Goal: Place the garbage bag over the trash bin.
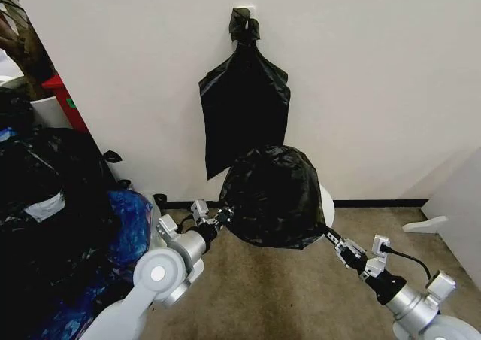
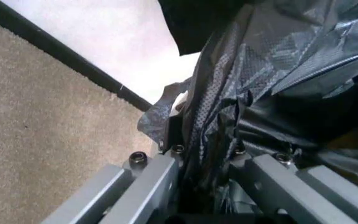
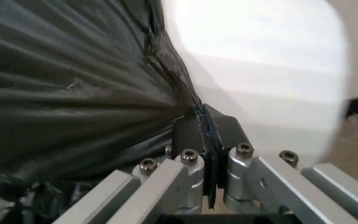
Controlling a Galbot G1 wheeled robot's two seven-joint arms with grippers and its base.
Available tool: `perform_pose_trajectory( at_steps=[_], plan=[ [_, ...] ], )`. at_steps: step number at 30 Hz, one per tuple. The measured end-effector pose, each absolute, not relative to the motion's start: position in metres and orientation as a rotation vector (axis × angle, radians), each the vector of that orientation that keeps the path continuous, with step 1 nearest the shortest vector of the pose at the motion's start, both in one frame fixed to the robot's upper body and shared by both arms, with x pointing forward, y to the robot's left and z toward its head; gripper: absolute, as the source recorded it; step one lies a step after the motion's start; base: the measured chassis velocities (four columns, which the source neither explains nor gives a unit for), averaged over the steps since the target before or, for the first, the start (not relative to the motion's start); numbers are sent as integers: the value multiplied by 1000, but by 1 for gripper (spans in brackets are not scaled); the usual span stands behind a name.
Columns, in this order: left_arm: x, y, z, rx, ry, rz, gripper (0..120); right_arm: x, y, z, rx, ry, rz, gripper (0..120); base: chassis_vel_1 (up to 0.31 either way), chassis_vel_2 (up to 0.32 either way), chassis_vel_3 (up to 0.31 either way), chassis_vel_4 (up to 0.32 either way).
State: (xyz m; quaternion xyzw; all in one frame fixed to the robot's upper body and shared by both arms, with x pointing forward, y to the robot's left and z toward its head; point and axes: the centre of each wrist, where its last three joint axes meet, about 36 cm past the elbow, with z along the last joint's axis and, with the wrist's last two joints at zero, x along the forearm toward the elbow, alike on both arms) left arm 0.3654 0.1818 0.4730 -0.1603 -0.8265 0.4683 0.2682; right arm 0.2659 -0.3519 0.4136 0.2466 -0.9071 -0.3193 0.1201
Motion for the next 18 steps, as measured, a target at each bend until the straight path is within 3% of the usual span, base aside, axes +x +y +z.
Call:
perform_pose_trajectory(
  at_steps=[9, 13, 15, 18],
  plan=[
    [360, 179, 474, -439, -2290, 1201, 1, 263, -349, 415, 704, -2679, -870, 0, 0, 0, 0, 0],
    [357, 176, 472, -443, -2369, 1113, 1, 255, -338, 427, 754, -2727, -778, 18, 0, 0, 0, 0],
    [357, 176, 472, -444, -2375, 1108, 1, 254, -337, 428, 757, -2732, -769, 18, 0, 0, 0, 0],
    [357, 177, 474, -427, -2400, 1085, 1, 246, -333, 432, 782, -2803, -645, 34, 0, 0, 0, 0]
  ],
)
